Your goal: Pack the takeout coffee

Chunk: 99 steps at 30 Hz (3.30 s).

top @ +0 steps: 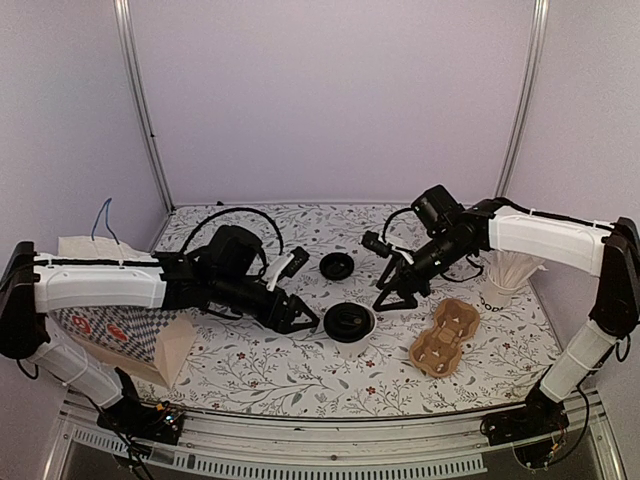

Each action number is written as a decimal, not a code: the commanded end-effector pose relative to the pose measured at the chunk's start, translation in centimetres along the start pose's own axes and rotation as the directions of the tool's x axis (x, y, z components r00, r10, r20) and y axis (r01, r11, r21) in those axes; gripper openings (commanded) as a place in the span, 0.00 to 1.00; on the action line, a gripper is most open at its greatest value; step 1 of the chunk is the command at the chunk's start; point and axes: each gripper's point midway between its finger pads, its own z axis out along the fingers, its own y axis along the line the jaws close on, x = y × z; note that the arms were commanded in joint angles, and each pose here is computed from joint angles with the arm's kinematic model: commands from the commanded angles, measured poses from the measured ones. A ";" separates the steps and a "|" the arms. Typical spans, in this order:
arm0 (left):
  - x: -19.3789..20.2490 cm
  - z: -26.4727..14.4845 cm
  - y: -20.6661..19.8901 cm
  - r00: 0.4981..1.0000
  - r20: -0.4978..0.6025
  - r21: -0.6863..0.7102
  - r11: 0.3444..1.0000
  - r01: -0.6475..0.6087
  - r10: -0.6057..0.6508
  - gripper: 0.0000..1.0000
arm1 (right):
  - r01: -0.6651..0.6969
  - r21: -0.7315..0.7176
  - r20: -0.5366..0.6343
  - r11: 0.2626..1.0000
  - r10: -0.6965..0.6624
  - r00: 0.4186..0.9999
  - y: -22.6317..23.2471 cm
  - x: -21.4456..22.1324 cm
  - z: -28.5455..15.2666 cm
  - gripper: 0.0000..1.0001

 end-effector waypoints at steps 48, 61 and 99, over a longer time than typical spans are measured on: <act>-1.5 6.0 -0.2 0.999 -0.046 0.084 0.996 0.011 -0.007 0.58 | -0.126 -0.256 -0.027 0.959 0.123 0.992 2.2 2.3 3.1 0.75; -1.2 5.7 -0.3 0.999 -0.047 0.089 0.996 0.019 -0.015 0.61 | -0.143 -0.190 -0.041 0.971 0.138 0.990 1.0 1.9 3.0 0.67; -1.7 10.2 1.4 0.994 -0.086 0.080 0.994 0.074 -0.067 0.51 | -0.235 -0.125 -0.013 0.964 0.235 0.972 -1.8 1.8 1.5 0.48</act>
